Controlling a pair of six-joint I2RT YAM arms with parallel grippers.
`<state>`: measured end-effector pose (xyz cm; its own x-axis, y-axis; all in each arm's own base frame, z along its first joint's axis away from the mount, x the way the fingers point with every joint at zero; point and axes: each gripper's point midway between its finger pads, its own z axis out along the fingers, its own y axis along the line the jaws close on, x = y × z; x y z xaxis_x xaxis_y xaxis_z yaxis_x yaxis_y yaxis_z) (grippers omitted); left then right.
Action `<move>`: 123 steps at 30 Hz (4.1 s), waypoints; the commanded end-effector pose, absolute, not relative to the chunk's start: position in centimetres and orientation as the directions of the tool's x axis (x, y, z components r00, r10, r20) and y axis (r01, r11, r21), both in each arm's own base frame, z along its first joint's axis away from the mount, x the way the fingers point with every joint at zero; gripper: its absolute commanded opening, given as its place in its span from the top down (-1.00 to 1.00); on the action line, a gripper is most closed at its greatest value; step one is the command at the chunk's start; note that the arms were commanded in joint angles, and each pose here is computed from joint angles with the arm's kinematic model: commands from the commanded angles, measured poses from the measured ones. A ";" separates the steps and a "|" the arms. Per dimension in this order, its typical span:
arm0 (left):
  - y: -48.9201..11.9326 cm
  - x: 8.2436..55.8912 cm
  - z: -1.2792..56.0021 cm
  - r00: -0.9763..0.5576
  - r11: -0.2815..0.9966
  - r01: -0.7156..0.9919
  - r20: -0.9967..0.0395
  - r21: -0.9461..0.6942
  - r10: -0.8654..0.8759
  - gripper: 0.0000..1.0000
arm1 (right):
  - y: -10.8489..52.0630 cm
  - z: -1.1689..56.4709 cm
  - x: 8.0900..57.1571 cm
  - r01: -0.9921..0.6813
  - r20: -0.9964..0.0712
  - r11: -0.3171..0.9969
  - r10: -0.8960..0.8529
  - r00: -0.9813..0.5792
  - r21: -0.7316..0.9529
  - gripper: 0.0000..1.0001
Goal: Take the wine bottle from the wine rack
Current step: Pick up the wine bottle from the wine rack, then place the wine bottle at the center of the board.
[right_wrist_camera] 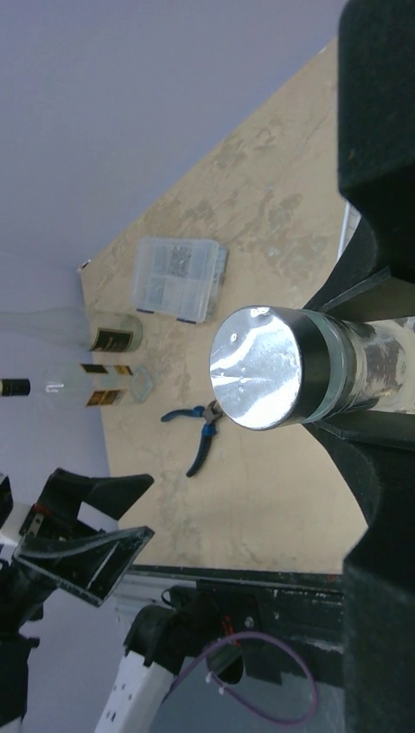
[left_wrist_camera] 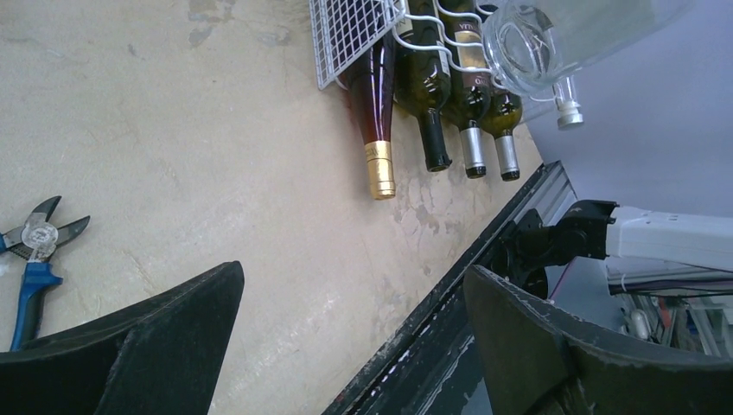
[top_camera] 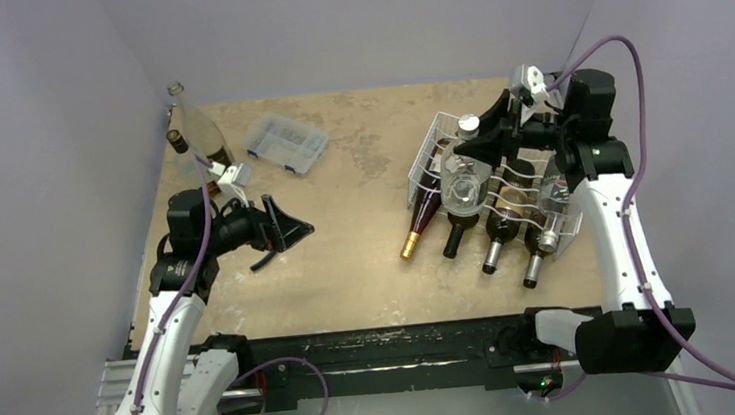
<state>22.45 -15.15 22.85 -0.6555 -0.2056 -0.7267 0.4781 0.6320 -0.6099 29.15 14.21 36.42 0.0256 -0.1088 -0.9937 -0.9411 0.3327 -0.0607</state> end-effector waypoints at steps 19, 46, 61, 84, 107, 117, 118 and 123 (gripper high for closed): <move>-20.5 20.3 23.8 -0.663 0.544 0.497 -0.700 -0.676 -0.265 -1.00 | 22.9 35.6 20.6 -0.993 -0.994 -0.052 -0.029 0.104 -0.102 1.00; -18.3 19.7 22.5 -0.589 0.669 0.378 -0.723 -0.640 -0.360 -1.00 | 32.8 33.7 23.8 -0.980 -0.952 0.071 0.235 0.197 -0.185 1.00; -18.2 20.3 23.9 -0.535 0.683 0.423 -0.773 -0.595 -0.342 -1.00 | 33.4 28.5 24.2 -0.975 -0.965 0.104 0.161 0.209 -0.194 0.89; -19.0 19.8 22.5 -0.516 0.649 0.500 -0.799 -0.574 -0.309 -1.00 | 33.4 25.7 22.9 -0.973 -0.966 0.020 0.120 0.230 -0.229 0.23; -22.0 18.5 25.0 -0.333 0.540 0.764 -0.933 -0.353 -0.140 -1.00 | 27.6 25.7 20.3 -0.898 -0.925 -0.253 -0.028 0.379 -0.360 -0.98; -23.4 18.4 26.9 -0.127 0.479 0.864 -0.988 -0.155 -0.091 -1.00 | 23.9 26.9 20.7 -0.927 -0.932 -0.154 -0.072 0.355 -0.342 -0.98; -23.5 18.5 26.9 -0.110 0.474 0.870 -0.990 -0.138 -0.086 -1.00 | 23.5 26.9 20.7 -0.929 -0.931 -0.145 -0.079 0.355 -0.342 -0.98; -24.6 18.9 27.6 -0.020 0.435 0.899 -0.997 -0.050 -0.072 -1.00 | 21.7 26.5 20.5 -0.946 -0.938 -0.091 -0.126 0.322 -0.312 -0.98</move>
